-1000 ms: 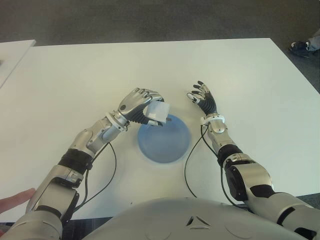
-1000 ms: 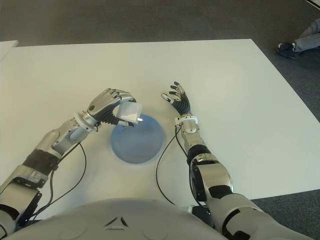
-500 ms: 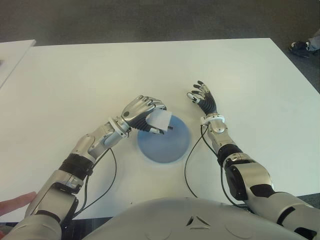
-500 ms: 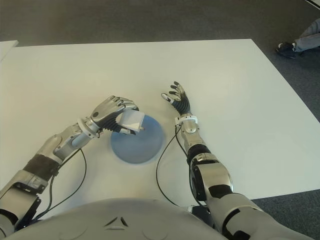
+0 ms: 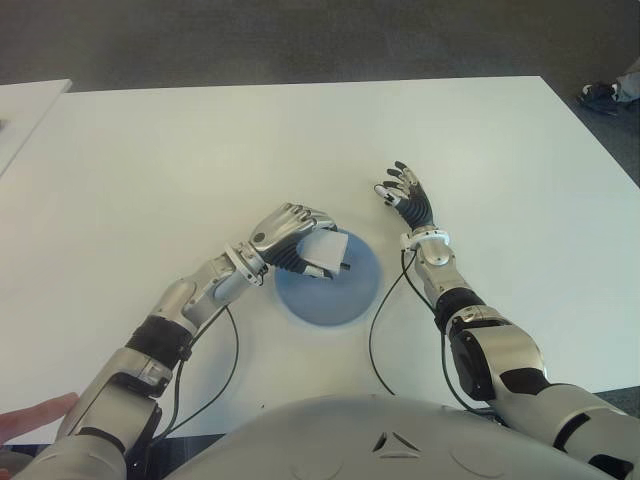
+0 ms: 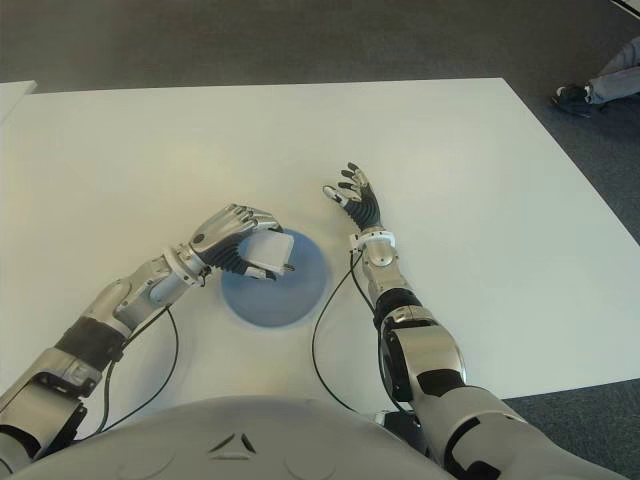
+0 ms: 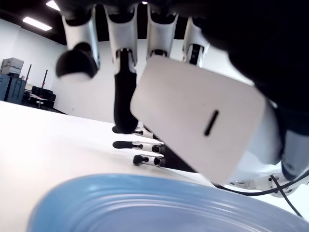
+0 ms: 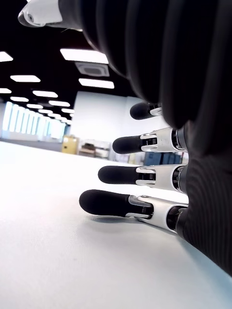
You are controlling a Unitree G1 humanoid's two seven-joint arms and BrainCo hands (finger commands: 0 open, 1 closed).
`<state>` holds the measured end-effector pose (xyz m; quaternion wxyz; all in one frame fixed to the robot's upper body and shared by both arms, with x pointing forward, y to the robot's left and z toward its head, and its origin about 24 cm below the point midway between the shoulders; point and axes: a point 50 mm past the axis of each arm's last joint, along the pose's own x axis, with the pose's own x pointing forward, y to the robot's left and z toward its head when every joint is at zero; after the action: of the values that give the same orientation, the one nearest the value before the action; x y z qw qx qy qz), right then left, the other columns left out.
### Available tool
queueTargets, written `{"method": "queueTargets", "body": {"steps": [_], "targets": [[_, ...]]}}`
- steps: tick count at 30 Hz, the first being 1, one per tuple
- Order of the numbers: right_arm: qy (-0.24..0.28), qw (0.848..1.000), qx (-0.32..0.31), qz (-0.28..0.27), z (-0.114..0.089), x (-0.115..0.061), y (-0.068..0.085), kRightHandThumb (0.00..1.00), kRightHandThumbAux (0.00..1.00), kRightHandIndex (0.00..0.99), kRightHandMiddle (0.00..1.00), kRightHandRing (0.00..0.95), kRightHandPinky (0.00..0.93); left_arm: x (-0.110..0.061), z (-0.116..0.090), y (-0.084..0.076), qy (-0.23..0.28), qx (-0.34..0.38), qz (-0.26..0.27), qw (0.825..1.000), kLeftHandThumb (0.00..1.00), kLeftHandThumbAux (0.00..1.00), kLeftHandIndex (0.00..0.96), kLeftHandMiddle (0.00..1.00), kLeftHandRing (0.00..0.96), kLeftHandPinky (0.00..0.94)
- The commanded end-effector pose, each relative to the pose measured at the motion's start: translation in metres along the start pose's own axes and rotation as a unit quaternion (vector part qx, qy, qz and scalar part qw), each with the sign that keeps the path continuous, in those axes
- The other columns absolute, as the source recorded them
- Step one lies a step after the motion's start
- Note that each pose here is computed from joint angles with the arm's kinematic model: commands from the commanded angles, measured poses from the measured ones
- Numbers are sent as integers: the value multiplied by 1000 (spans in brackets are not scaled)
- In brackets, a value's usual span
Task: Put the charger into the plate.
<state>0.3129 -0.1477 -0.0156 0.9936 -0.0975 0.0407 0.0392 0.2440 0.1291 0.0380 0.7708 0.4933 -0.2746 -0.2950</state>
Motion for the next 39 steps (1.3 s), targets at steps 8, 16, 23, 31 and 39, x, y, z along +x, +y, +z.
{"method": "queueTargets", "body": {"steps": [8,16,23,31,39], "targets": [[123,992,-5,32,-48,-29,11,68,509,0,161,218,138,-9,0,4,4,82,-101,991,301,293,14,18,18,20],[123,992,-5,34,-48,-29,11,66,505,0,173,222,132,-12,2,11,9,89,-96,991,257,243,0,0,0,0],[123,992,-6,35,-48,-29,11,62,505,0,173,222,137,-14,2,14,1,83,-92,992,224,233,0,0,0,0],[124,992,-6,35,-48,-29,12,70,510,0,162,222,169,-16,2,17,-5,83,-118,989,205,224,0,0,0,0],[123,992,-5,35,-47,-28,12,75,508,0,156,218,159,-15,-4,26,11,73,-112,991,160,259,0,0,0,35]]}}
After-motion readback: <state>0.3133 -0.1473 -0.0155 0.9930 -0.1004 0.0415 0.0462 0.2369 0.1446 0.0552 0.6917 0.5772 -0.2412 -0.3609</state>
